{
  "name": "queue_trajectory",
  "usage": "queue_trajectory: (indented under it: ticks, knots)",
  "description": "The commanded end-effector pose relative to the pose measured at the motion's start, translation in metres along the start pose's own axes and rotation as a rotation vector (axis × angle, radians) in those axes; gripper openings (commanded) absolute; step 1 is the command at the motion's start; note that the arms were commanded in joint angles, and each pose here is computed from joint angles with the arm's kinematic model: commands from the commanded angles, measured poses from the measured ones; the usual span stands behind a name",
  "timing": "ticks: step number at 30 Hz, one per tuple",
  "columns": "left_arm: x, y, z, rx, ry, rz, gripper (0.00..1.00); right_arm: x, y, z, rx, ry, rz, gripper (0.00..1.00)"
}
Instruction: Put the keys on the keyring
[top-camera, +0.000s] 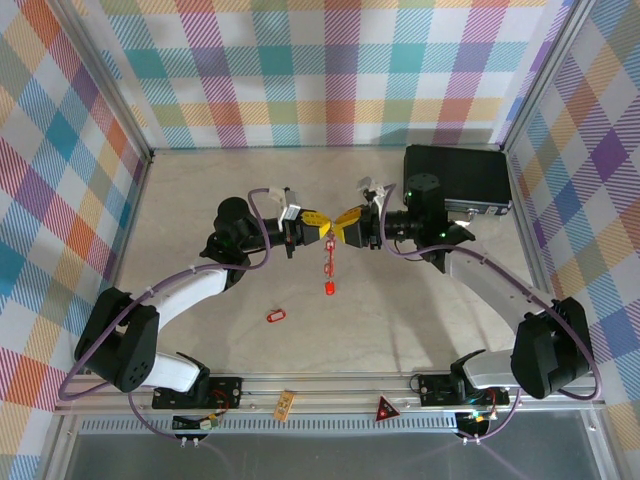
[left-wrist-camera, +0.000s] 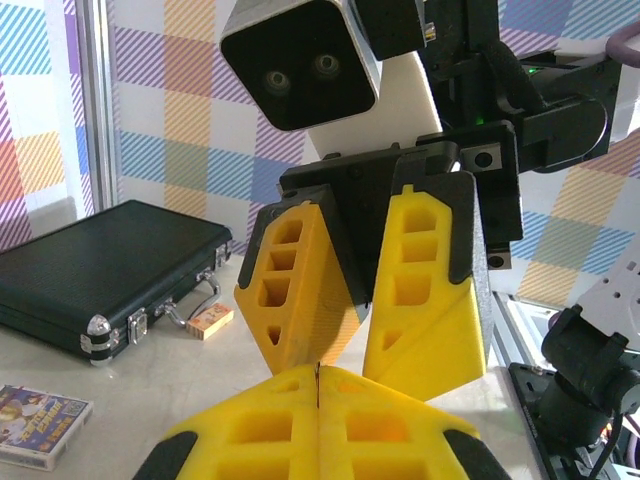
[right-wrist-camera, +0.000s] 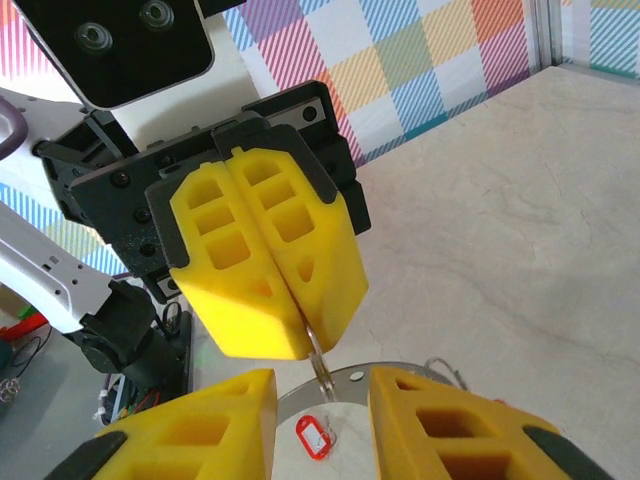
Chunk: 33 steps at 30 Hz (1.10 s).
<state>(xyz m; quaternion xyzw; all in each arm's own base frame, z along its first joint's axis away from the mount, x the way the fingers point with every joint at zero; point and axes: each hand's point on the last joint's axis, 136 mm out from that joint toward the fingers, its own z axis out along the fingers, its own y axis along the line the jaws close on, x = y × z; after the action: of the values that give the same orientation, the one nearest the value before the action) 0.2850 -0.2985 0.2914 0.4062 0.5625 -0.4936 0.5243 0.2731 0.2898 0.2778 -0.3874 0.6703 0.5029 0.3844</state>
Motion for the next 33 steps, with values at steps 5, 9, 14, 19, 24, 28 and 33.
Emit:
queue_trajectory:
  ticks: [5, 9, 14, 19, 24, 28, 33]
  knots:
    - [-0.023, -0.006, 0.001, 0.047, -0.052, 0.053, 0.00, -0.013, 0.009, 0.004, -0.058, -0.016, -0.045, 0.22]
    - [-0.024, -0.006, 0.001, 0.051, -0.052, 0.049, 0.00, -0.012, 0.010, 0.006, -0.069, -0.012, -0.040, 0.21]
    - [-0.023, -0.007, 0.002, 0.062, -0.048, 0.039, 0.00, -0.013, 0.011, 0.008, -0.082, -0.015, -0.041, 0.19]
    - [-0.024, -0.005, 0.003, 0.063, -0.041, 0.021, 0.00, -0.015, 0.013, 0.009, -0.084, -0.018, -0.046, 0.00]
    - [-0.029, 0.003, 0.003, 0.013, -0.058, -0.011, 0.08, -0.015, 0.009, 0.007, -0.058, -0.039, -0.052, 0.00]
    - [-0.040, 0.021, 0.002, -0.081, -0.091, -0.096, 0.41, -0.020, 0.003, 0.005, -0.015, -0.084, -0.064, 0.00]
    - [-0.058, 0.024, -0.014, -0.156, -0.222, -0.094, 0.45, -0.034, -0.004, -0.004, 0.023, -0.202, -0.067, 0.00]
